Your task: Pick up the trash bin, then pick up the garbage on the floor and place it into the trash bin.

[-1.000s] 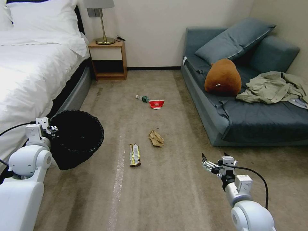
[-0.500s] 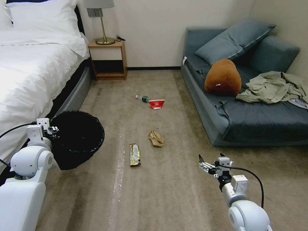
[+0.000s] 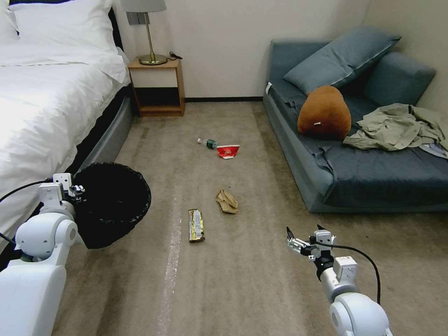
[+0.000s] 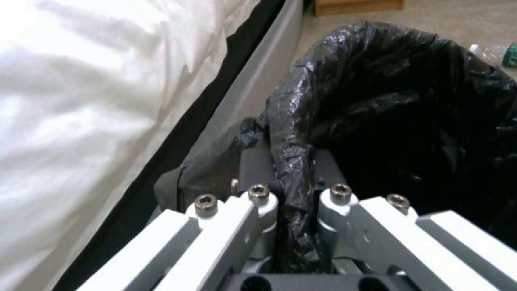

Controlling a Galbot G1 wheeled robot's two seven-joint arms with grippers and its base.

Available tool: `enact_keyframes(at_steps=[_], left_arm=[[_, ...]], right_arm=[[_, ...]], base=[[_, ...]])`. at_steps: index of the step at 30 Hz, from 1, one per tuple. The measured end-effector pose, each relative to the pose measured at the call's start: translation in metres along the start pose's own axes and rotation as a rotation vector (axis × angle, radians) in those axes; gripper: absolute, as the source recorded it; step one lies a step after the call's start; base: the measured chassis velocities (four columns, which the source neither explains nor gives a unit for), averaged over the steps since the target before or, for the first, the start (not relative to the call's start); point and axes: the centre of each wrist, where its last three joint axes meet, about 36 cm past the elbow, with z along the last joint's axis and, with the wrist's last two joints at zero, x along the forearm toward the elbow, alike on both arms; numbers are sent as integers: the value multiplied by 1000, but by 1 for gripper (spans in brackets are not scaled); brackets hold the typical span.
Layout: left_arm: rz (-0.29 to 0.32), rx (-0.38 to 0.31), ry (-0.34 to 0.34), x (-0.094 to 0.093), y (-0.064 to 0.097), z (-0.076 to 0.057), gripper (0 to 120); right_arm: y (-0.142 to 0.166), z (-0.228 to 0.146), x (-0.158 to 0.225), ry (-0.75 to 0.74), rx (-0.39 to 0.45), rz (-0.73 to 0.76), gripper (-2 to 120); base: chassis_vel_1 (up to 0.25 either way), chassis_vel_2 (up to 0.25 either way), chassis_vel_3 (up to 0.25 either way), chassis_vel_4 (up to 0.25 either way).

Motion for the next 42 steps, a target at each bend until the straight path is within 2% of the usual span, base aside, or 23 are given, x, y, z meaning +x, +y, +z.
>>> enact_keyframes(at_steps=[22,33,42], left_arm=[[5,6,12,-7,0,3,4],[14,4,26,-13,-7,10,4],[4,7,27,-19,-2,8,4]], right_arm=[[-3,-1,-8,-7,16,-9,100],[-2,6,-16,10,15,-14,100],[1,9,-23,16,14,-23,100]], base=[[0,0,0,0],[-60,73,70,-56],[-57,62,57,-67]])
